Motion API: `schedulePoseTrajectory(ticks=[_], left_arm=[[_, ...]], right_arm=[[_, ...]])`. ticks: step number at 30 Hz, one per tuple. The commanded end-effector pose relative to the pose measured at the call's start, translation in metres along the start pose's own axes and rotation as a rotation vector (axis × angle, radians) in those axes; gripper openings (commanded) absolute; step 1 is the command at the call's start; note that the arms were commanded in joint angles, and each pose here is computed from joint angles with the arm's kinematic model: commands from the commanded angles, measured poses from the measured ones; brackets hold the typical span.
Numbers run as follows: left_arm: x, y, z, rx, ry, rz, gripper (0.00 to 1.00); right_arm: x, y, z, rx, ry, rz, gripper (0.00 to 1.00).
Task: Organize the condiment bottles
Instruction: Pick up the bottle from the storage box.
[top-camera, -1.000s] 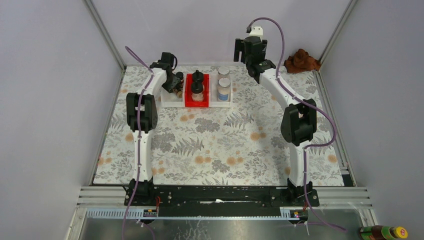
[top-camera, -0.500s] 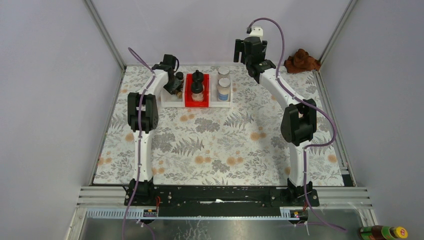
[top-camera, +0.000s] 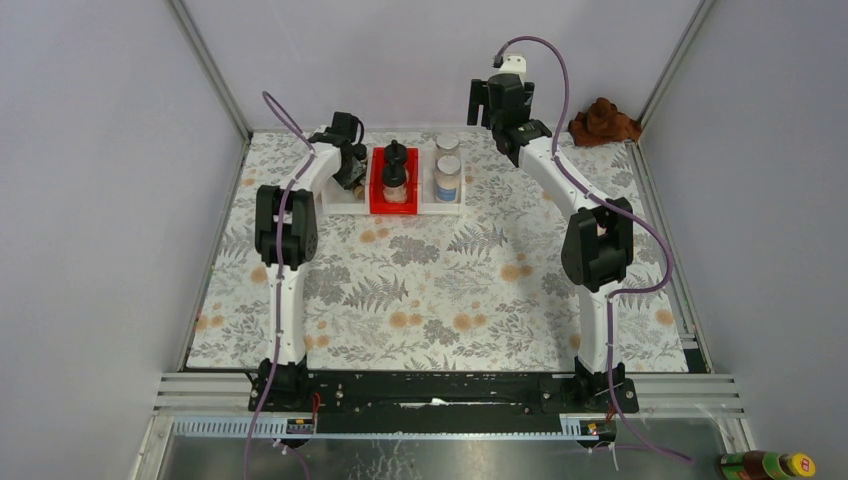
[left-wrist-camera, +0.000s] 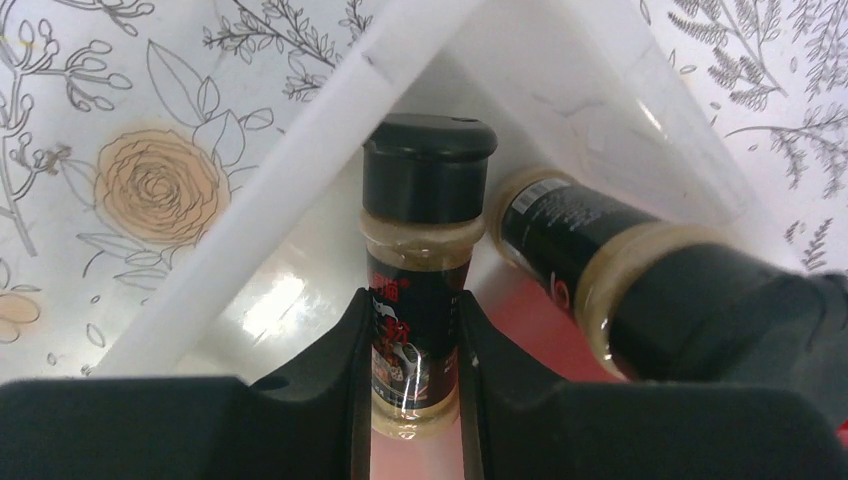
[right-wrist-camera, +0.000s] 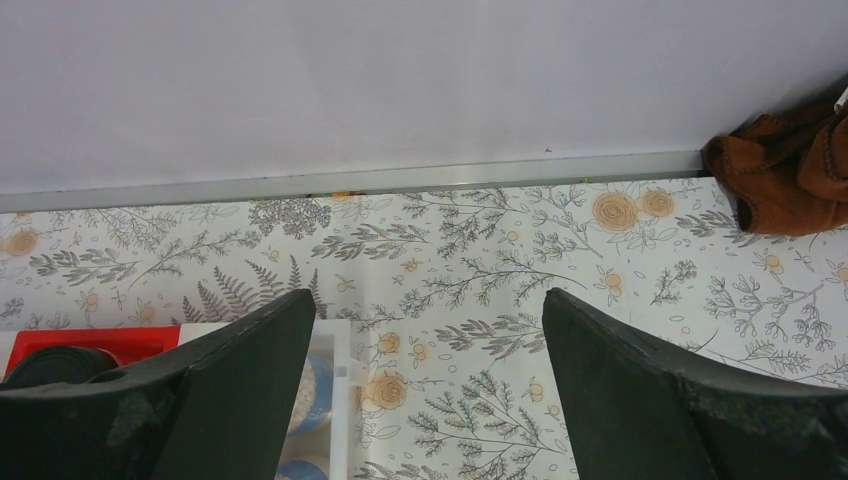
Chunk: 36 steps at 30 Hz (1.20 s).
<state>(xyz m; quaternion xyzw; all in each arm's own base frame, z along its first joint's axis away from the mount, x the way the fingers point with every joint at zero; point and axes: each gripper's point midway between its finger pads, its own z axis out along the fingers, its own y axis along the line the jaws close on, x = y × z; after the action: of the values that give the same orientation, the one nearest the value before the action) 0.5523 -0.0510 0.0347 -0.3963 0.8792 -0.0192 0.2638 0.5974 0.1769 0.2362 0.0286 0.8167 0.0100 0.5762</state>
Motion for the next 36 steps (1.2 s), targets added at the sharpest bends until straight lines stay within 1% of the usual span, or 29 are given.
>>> schedulePoseTrajectory(ticks=[1, 8, 19, 27, 32, 36], left_arm=[[-0.003, 0.003, -0.019, -0.031, -0.070, 0.101, 0.15], [-0.009, 0.004, -0.039, -0.063, -0.169, 0.189, 0.14], [-0.018, 0.011, -0.062, -0.042, -0.319, 0.207, 0.12], [-0.033, 0.005, -0.096, 0.045, -0.445, 0.207, 0.10], [-0.046, -0.008, -0.128, 0.146, -0.519, 0.229, 0.09], [-0.049, -0.023, -0.157, 0.253, -0.556, 0.281, 0.08]], right_arm=[[-0.037, 0.002, -0.018, -0.030, -0.076, 0.046, 0.92], [-0.045, 0.001, -0.028, -0.037, -0.097, 0.051, 0.92], [-0.058, 0.005, -0.038, -0.065, -0.116, 0.051, 0.92], [-0.069, 0.017, -0.047, -0.124, -0.104, 0.065, 0.92], [-0.078, 0.035, -0.058, -0.223, -0.075, 0.099, 0.92], [-0.083, 0.054, -0.068, -0.325, -0.043, 0.137, 0.91]])
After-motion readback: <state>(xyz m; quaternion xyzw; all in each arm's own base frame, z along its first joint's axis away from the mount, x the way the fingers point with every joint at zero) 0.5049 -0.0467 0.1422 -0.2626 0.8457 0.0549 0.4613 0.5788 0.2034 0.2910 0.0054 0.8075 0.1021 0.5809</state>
